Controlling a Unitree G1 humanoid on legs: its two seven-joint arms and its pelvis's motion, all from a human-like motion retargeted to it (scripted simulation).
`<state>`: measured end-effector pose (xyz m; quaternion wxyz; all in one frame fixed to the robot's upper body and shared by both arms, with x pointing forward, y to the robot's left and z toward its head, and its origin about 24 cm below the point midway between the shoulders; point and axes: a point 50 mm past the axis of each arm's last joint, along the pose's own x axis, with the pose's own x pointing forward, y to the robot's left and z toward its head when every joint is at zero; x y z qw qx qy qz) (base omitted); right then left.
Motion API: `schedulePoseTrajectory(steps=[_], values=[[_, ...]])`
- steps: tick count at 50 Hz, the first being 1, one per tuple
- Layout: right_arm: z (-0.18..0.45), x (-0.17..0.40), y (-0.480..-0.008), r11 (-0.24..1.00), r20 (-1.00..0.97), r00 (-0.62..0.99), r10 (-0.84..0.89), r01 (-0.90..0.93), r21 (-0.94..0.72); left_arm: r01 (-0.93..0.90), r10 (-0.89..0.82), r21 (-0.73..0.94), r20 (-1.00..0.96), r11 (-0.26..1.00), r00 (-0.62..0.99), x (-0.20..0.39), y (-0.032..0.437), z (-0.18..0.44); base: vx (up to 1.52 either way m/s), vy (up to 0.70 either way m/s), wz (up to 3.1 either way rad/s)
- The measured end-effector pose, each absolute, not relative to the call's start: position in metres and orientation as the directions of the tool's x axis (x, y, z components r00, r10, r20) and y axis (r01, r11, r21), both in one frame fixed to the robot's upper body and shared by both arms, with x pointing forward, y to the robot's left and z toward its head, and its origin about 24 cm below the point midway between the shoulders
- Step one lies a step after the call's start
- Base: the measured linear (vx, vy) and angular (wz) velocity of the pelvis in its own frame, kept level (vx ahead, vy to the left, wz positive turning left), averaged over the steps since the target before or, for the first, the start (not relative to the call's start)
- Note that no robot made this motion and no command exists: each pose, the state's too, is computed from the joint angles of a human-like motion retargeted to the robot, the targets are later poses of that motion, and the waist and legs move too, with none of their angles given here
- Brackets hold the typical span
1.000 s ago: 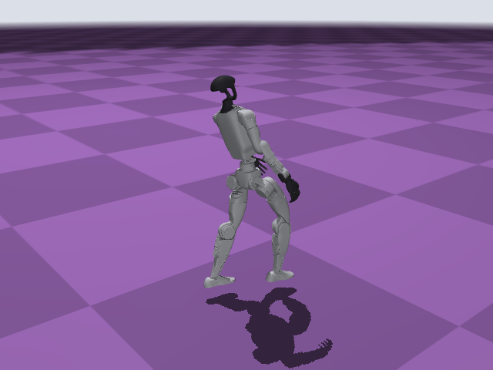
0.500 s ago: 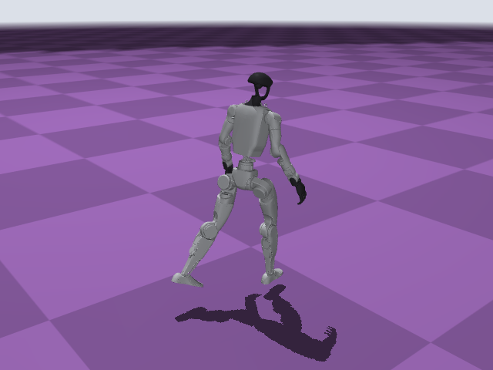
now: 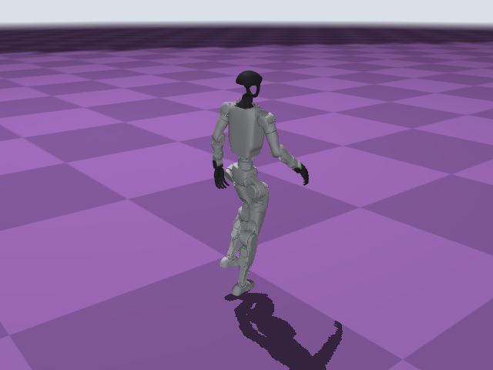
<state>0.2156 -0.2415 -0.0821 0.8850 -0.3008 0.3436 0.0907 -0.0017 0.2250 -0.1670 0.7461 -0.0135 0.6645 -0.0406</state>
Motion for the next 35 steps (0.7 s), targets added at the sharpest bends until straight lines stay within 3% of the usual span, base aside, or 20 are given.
schedulePoseTrajectory(steps=[9,18,28,35], values=[[-0.08,0.223,-0.226,0.762,-0.663,0.746,0.06,-0.463,-0.453,0.155,-0.026,-0.015,-0.997,0.988,0.07,-0.005,0.247,-0.163,0.36,-0.02,-0.62],[-0.086,0.2,-0.252,0.771,-0.707,0.707,-0.012,-0.443,-0.457,0.027,0.119,0.124,-0.982,0.992,0.144,0.026,0.271,-0.158,0.34,0.04,-0.56],[-0.08,0.19,-0.284,0.789,-0.686,0.708,-0.167,-0.321,-0.524,0.005,0.096,0.106,-0.916,0.994,0.389,0.1,0.255,-0.149,0.29,0.08,-0.53],[-0.1,0.163,-0.275,0.848,-0.751,0.641,-0.159,-0.3,-0.436,0.007,0.063,0.079,-0.838,0.997,0.541,0.142,0.255,-0.131,0.39,0.13,-0.18]])
